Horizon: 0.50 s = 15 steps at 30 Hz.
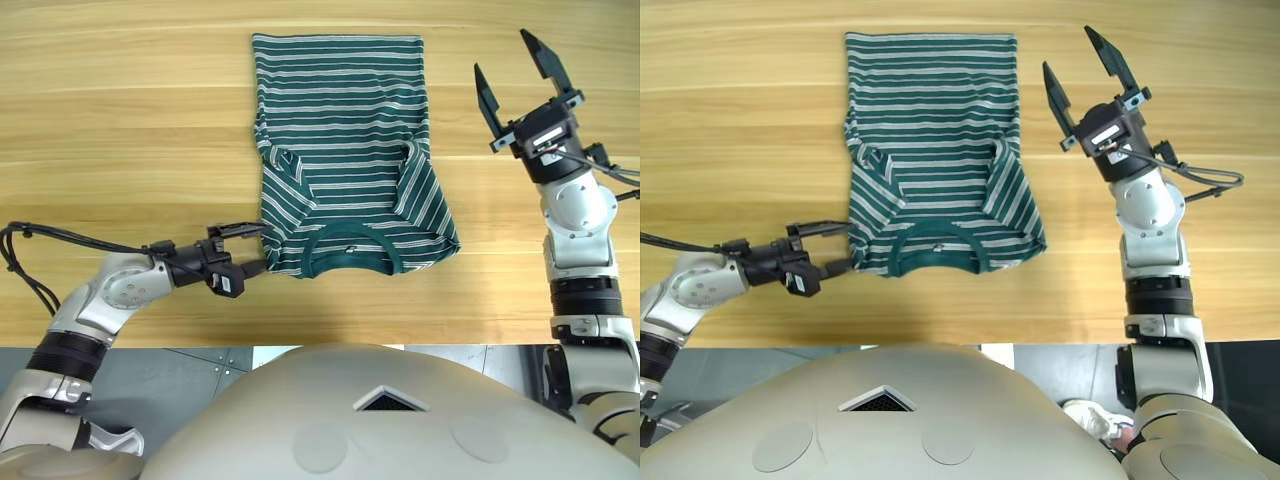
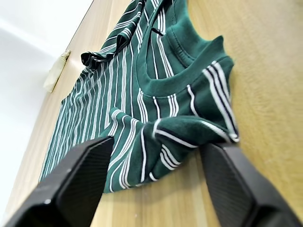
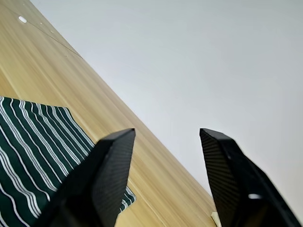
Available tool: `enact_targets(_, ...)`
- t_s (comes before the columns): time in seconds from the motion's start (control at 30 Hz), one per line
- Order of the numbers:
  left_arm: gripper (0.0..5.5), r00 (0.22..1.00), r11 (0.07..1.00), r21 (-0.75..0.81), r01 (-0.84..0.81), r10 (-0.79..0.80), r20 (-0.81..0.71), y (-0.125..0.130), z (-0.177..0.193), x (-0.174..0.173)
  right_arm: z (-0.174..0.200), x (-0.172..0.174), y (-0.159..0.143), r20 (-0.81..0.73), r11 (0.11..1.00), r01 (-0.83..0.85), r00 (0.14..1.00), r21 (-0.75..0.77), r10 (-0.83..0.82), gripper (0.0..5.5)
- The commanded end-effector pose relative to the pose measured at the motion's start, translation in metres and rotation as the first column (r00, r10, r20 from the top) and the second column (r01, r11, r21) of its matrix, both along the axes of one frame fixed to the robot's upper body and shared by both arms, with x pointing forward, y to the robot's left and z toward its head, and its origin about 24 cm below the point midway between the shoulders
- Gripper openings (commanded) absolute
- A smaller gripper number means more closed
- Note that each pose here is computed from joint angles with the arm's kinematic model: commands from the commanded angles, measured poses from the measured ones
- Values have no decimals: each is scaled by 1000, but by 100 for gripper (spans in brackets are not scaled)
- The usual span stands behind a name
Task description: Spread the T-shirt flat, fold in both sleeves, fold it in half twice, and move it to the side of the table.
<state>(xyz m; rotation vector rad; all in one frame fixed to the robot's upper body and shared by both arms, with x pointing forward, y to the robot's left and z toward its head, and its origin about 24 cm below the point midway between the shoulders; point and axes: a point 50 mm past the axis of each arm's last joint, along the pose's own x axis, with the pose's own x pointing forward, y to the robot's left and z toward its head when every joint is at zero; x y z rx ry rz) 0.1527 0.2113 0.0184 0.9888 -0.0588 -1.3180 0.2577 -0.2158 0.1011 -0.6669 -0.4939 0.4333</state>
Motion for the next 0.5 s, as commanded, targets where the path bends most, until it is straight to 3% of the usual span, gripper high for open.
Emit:
enact_targets(0.03,265,984,986,163,33,-4,-179,13,-31,-18,2,3,-1,1,1000,8,1000,-3,-8,255)
enact_targets(0.27,136,982,985,168,27,6,-190,16,-35,-17,1,1,-4,-1,1000,18,1000,1,-18,255)
enact_targets(0.5,61,979,987,160,24,9,-205,18,-35,-21,-8,-6,-8,-43,997,16,999,-76,-19,255)
